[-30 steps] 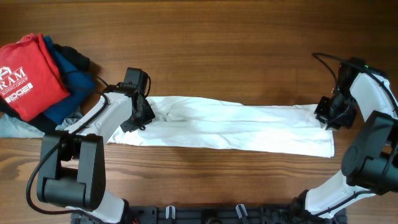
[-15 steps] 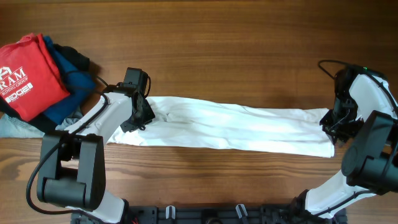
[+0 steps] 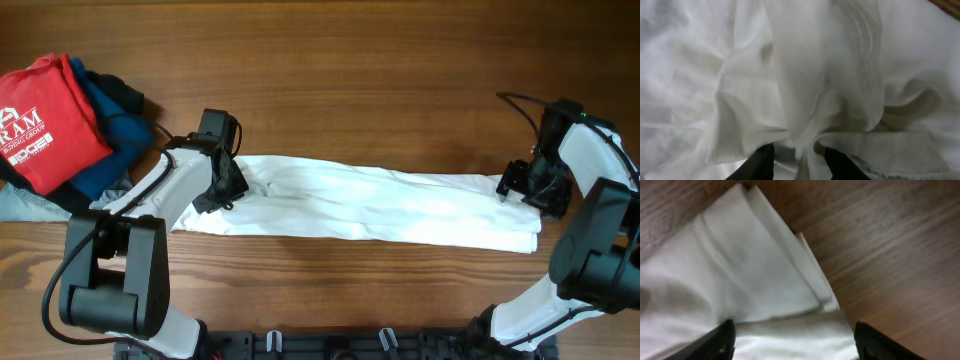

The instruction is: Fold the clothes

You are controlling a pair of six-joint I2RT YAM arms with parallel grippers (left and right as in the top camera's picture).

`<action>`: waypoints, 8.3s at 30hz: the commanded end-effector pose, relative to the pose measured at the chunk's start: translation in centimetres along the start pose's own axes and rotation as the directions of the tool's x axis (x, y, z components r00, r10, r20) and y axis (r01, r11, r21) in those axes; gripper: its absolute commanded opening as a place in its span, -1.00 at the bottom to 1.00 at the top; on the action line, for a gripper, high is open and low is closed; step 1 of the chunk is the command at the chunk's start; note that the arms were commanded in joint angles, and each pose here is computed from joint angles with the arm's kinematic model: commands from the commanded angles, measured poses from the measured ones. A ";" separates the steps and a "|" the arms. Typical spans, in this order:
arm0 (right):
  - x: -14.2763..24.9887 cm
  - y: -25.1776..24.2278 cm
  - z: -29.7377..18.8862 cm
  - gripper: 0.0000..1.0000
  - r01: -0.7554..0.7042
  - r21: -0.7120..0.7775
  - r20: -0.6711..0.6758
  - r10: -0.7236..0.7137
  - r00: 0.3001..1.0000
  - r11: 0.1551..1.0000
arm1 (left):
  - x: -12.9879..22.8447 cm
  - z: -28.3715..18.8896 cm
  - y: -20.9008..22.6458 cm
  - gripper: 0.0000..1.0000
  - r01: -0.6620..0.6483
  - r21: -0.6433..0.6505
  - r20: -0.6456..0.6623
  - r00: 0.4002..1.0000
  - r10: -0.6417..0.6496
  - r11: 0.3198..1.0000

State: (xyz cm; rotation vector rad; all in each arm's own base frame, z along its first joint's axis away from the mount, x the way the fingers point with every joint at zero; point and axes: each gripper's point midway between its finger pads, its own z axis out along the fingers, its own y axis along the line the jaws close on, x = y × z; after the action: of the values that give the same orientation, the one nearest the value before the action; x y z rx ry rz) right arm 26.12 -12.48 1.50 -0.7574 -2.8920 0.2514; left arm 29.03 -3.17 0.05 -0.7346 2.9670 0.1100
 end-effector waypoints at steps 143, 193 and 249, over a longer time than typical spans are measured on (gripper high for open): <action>8.9 22.2 -13.7 0.01 0.655 -0.230 0.348 -0.568 0.746 0.720 | 2.8 0.2 -6.1 -0.61 -0.338 0.375 -0.136 0.901 0.411 0.863; 10.9 25.2 -16.4 0.00 0.727 -0.554 0.427 -0.612 0.666 0.405 | -6.0 -11.5 -13.3 -0.09 -0.326 0.266 0.223 0.937 0.271 0.907; 5.4 20.1 -13.5 0.23 0.496 -0.164 0.480 -0.371 0.795 0.853 | 8.2 0.9 -20.4 -0.92 -0.554 0.666 -0.111 0.589 0.801 0.499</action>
State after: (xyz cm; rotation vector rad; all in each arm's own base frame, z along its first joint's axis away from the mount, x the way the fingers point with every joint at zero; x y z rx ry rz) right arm 32.96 9.50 10.70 0.0106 -3.4476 -0.0919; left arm 32.74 -26.31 0.10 0.6436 3.0453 -1.0951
